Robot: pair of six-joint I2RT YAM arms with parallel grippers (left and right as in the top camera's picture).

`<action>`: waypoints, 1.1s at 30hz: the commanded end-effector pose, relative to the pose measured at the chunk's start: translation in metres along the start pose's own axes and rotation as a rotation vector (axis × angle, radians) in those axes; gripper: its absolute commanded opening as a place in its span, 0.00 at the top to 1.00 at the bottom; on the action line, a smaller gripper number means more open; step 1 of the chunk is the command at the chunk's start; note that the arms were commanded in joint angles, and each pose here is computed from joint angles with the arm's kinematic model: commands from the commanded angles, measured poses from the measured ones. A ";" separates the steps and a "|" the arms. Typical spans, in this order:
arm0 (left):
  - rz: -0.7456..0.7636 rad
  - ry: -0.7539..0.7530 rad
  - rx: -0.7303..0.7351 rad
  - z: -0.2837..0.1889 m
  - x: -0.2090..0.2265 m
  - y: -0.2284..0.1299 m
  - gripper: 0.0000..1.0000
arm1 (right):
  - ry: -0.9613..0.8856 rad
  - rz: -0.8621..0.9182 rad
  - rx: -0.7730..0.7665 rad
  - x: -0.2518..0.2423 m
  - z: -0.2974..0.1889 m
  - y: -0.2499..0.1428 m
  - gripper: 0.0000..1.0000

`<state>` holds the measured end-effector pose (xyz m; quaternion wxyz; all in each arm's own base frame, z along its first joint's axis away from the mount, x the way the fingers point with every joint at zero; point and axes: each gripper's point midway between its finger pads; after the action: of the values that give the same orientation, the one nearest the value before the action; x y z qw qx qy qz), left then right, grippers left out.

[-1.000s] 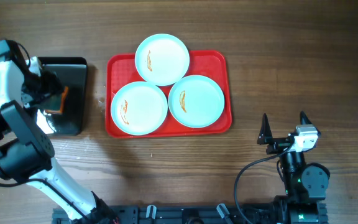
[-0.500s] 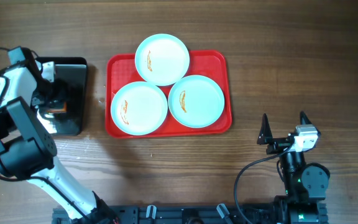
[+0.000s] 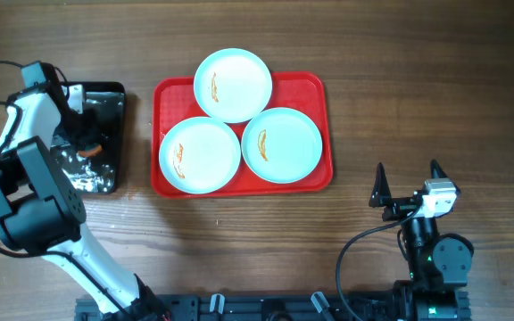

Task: Clean dirty plates on tray and stack at the side
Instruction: 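Grasp the green-and-orange sponge with the left gripper, then lift the sponge and carry it over the lower-left plate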

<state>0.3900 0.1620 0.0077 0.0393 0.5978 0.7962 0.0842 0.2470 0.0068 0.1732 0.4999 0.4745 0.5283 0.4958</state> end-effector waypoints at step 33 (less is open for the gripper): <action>-0.163 -0.224 -0.492 -0.206 -0.027 0.064 0.96 | -0.016 -0.014 -0.009 -0.003 0.000 0.002 0.00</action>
<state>0.4085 0.1488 0.1223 0.1575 0.5342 0.8185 0.1412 0.2470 0.0068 0.1732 0.4999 0.4745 0.5283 0.4958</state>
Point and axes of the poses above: each gripper's point midway between its finger pads, its own z axis out along the fingers, its own x axis along the line the jaws close on, y = z × x, and after that the axes turned 3 degrees about -z, right-handed
